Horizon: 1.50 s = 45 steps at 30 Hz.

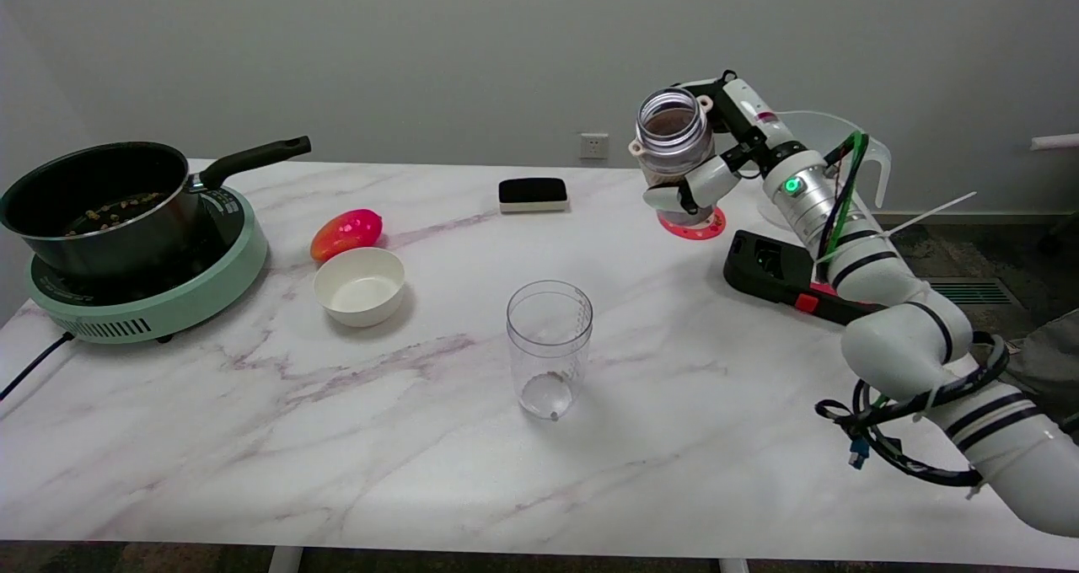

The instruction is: Pour the contents of the bottle into the measuring cup.

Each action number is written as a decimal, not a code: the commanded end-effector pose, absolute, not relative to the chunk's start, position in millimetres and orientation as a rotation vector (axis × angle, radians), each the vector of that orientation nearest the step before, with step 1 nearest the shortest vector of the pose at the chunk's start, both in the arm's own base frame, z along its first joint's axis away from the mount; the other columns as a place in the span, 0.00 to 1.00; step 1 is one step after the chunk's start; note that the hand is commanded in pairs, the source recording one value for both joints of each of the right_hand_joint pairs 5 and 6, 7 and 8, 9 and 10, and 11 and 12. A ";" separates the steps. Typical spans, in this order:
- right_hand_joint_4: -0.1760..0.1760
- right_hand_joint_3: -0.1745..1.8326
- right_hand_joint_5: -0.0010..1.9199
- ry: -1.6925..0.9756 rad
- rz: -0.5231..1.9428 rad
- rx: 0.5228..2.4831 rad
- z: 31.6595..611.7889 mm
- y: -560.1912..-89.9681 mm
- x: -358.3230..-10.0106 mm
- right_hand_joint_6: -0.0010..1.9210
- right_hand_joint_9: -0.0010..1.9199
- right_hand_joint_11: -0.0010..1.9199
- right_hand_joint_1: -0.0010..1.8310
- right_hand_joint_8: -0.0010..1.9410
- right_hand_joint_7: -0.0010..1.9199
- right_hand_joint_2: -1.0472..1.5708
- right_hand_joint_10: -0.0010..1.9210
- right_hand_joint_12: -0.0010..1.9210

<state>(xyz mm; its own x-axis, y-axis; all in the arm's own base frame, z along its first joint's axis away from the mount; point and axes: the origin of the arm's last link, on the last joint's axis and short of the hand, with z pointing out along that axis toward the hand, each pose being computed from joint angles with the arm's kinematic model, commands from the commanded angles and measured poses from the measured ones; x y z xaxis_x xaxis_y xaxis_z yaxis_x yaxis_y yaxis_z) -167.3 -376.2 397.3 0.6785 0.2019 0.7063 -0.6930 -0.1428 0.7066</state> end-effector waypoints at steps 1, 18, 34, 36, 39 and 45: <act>0.50 0.59 0.52 -0.329 0.692 1.597 368.7 -339.3 -145.6 0.52 0.56 0.43 0.81 0.62 0.63 0.51 0.56 0.43; 0.50 0.57 0.55 -0.254 0.550 1.673 332.6 -330.6 -159.2 0.55 0.59 0.45 0.81 0.64 0.65 0.54 0.59 0.45; 0.50 0.51 0.63 -0.122 0.458 1.682 330.2 -302.1 -173.2 0.63 0.62 0.51 0.80 0.67 0.68 0.61 0.61 0.51; 0.50 0.51 0.63 -0.111 0.463 1.688 329.1 -300.7 -172.3 0.63 0.62 0.51 0.80 0.67 0.68 0.61 0.62 0.51; 0.50 0.51 0.62 -0.082 0.455 1.701 326.5 -300.0 -171.0 0.62 0.62 0.51 0.80 0.67 0.68 0.61 0.62 0.51; 0.50 0.52 0.62 -0.059 0.420 1.708 324.4 -301.0 -171.9 0.62 0.62 0.51 0.80 0.67 0.68 0.61 0.62 0.51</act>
<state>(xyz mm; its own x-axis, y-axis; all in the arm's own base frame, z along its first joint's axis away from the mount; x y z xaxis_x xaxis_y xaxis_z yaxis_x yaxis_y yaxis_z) -168.5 -312.4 333.6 0.9002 0.1756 0.3985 -0.3702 -0.1734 0.9126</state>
